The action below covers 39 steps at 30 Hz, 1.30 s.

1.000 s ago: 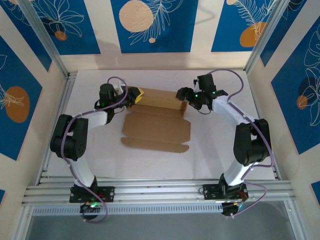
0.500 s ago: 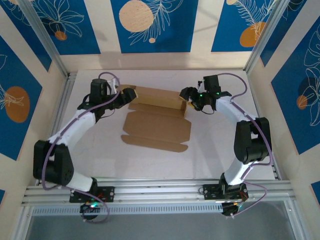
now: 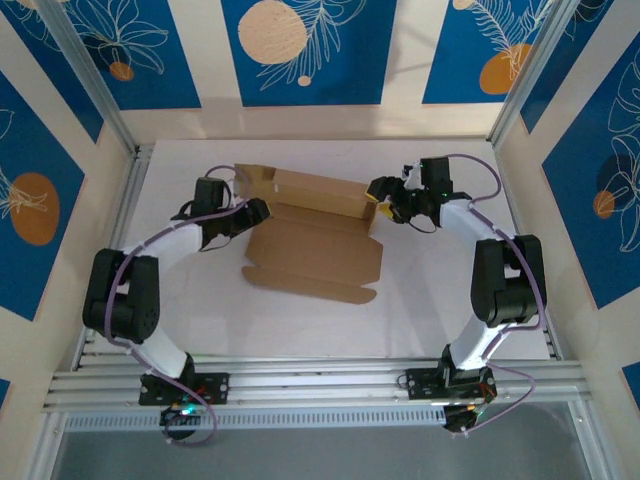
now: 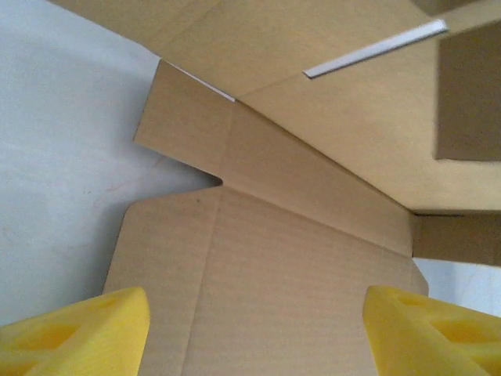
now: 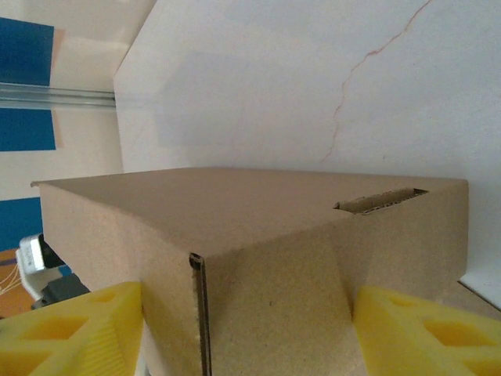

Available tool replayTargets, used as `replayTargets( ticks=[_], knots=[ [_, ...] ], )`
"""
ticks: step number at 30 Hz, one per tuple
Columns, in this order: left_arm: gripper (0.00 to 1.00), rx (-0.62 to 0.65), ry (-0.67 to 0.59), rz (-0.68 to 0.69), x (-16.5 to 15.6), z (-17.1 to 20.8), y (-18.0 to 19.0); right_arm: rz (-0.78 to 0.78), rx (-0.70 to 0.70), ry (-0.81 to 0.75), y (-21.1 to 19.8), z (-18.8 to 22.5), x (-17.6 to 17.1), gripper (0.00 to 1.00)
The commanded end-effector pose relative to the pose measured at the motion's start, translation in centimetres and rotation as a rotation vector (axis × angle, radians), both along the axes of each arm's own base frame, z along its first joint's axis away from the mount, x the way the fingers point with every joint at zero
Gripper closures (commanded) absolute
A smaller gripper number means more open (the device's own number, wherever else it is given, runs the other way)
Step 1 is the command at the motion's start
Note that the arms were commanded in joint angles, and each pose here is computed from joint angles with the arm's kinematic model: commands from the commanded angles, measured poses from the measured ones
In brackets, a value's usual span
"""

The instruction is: Fold the paper box

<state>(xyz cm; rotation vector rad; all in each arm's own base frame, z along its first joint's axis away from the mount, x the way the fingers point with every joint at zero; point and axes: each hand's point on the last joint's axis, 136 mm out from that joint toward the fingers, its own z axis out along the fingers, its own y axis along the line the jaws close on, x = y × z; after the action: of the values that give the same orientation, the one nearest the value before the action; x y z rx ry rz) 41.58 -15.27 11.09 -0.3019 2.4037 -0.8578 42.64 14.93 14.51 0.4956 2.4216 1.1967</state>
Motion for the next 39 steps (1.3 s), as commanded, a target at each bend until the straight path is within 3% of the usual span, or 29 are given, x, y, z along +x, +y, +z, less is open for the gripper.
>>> replayTargets(
  ticks=[1, 6, 16, 29, 39],
  knots=[
    [0.26, -0.055, -0.146, 0.05, 2.6, 1.7, 0.5, -0.018, -0.01, 0.117, -0.8, -3.2, -1.6, 0.31],
    [0.27, -0.13, -0.231, 0.048, 4.5, 1.2, 0.4, -0.016, 0.0, 0.12, -0.9, -3.3, -1.5, 0.31],
    [0.26, -0.19, -0.178, 0.108, 6.7, -2.5, 0.6, -0.011, 0.019, 0.113, -0.7, -2.9, -1.6, 0.31],
    [0.48, -0.428, -0.233, 0.106, 8.2, -3.2, -1.4, 0.01, 0.034, 0.116, 0.0, -3.1, -1.6, 0.31],
    [0.55, -0.565, -0.302, 0.052, 7.5, -1.2, -2.7, 0.025, 0.026, 0.121, 0.4, -3.4, -1.7, 0.32]
  ],
)
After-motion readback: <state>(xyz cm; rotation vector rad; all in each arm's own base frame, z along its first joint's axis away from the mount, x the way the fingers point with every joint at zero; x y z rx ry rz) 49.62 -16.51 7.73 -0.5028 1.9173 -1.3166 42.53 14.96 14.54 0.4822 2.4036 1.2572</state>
